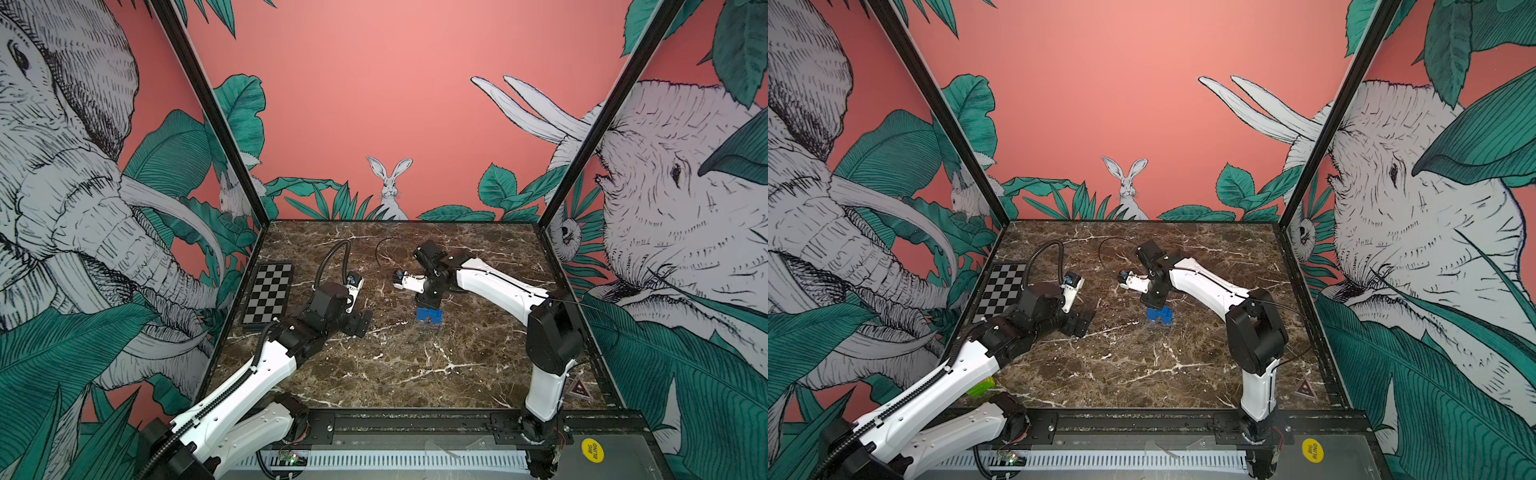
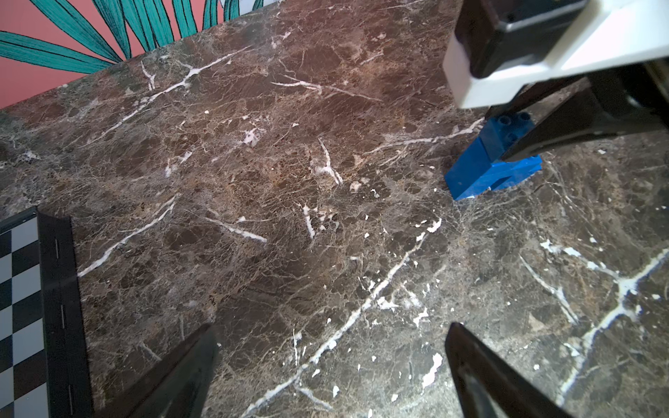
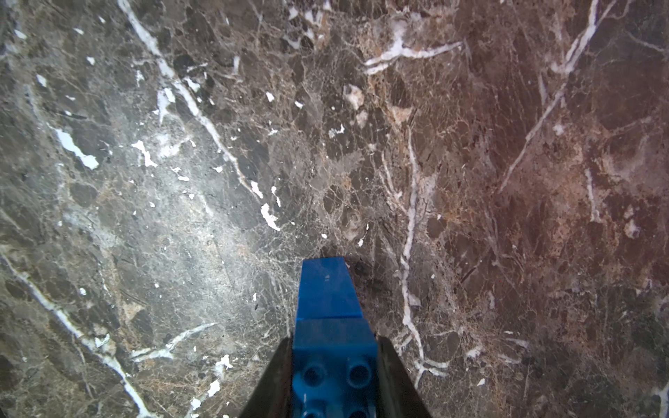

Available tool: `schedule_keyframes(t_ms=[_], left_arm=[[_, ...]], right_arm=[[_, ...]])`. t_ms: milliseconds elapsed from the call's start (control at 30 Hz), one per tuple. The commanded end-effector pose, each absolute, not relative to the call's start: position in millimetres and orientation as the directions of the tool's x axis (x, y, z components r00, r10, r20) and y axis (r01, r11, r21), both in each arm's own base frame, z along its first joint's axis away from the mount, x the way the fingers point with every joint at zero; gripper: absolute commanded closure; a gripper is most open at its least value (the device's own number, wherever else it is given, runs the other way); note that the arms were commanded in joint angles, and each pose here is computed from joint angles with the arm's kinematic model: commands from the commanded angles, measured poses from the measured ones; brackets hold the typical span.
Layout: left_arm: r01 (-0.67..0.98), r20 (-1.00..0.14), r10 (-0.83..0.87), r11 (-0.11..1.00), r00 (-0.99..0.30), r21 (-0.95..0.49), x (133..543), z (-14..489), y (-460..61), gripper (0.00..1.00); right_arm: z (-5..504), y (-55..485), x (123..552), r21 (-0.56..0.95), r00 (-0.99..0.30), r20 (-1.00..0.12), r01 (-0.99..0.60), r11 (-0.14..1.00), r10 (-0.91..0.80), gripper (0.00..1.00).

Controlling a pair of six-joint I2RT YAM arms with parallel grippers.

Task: Assemble the letter h with lego
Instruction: Assemble the lego brick with the lego brick.

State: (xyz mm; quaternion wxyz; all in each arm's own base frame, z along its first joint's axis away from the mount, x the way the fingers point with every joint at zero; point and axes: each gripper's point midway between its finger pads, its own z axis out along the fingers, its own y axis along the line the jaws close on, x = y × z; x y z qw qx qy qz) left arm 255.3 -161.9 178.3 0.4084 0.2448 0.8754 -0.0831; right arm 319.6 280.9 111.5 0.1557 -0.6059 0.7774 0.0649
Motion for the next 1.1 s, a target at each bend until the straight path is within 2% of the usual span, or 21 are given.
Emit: schedule_keyframes(t_ms=[0, 500, 733, 1067], left_arm=[[0.499, -0.755, 0.374, 0.864, -0.538, 0.073, 256, 178, -161, 0.01], [0.495, -0.75, 0.377, 0.866, -0.543, 0.077, 256, 177, -161, 0.01], [0.491, -0.751, 0.377, 0.867, -0.542, 0.082, 256, 178, -159, 0.01], [0.487, -0.754, 0.376, 0.869, -0.538, 0.086, 257, 179, -158, 0.01]], right_arm=[[117, 273, 307, -0.054, -0.205, -0.321, -0.971, 0.235, -0.924, 1.0], [114, 275, 304, -0.049, -0.219, -0.379, -0.965, 0.256, -0.899, 1.0], [138, 279, 309, -0.078, -0.193, -0.409, -0.966, 0.245, -0.892, 1.0], [119, 268, 299, -0.049, -0.173, -0.336, -0.978, 0.201, -0.926, 1.0]])
